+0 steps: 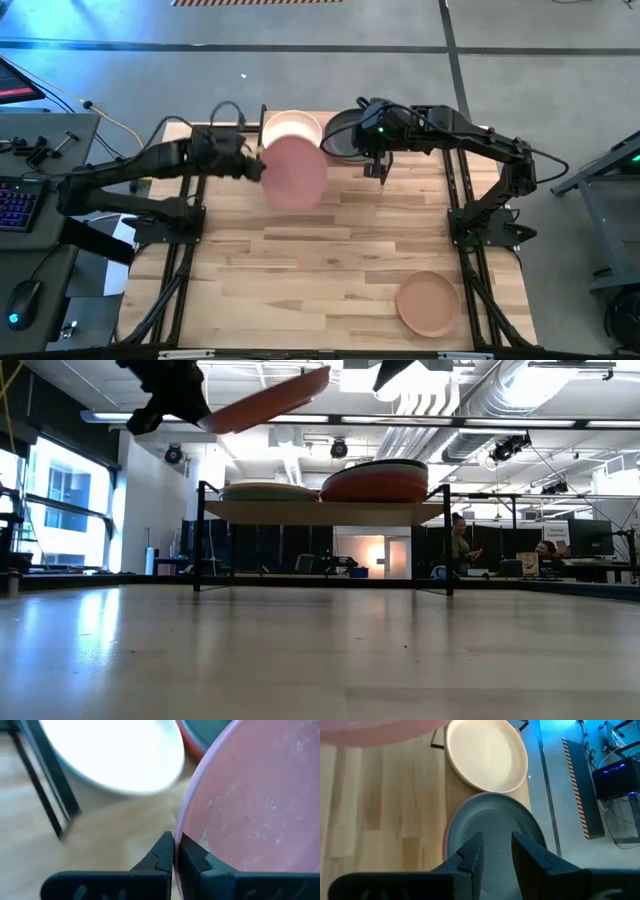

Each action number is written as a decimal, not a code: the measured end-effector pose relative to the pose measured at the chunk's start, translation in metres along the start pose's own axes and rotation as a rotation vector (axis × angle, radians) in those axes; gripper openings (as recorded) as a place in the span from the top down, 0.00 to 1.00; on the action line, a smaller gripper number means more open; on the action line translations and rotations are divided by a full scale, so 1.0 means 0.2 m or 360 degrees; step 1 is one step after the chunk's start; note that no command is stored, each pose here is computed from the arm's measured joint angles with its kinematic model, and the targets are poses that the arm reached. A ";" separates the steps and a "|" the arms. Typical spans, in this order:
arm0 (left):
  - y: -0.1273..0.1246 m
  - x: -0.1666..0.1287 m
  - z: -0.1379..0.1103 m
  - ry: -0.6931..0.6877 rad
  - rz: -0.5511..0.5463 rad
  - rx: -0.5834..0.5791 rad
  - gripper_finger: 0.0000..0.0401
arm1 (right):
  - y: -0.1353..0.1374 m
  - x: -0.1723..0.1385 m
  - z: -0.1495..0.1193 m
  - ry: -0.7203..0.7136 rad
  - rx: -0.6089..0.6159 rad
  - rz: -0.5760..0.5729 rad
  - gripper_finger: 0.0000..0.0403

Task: Place and stack plates onto a shelf
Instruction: Stack the pink plate on top of the light orange plate on the shelf

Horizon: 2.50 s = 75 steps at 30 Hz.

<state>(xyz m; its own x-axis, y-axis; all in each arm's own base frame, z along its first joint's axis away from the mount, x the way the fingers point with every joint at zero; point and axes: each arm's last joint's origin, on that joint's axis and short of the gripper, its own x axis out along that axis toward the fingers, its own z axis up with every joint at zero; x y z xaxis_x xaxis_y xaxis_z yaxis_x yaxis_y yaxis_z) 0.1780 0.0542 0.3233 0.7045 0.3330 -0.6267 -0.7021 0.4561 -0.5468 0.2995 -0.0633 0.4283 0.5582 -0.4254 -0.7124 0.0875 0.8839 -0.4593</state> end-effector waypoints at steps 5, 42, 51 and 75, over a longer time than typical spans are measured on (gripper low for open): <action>0.05 -0.03 0.16 -0.0181 0.0096 -0.0053 1.00 | -0.04 0.01 -0.02 0.0021 -0.0003 -0.0023 0.79; 0.29 0.30 0.55 0.0005 0.0489 -0.0193 0.94 | -0.16 0.05 -0.11 0.0154 0.0021 0.0057 0.79; 0.29 0.30 0.54 0.0028 0.0456 -0.0182 0.84 | -0.16 0.05 -0.12 0.0157 0.0007 0.0060 0.79; 0.30 0.18 0.54 0.0041 0.0323 -0.0235 0.71 | -0.14 0.05 -0.14 0.0231 -0.0010 0.0121 0.79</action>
<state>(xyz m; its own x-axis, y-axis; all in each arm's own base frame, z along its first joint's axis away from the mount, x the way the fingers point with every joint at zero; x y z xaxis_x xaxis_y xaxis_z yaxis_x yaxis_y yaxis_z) 0.1727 0.1833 0.3288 0.5460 0.3833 -0.7449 -0.8378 0.2559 -0.4824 0.2791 -0.0983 0.4196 0.4377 -0.3815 -0.8142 0.0442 0.9136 -0.4043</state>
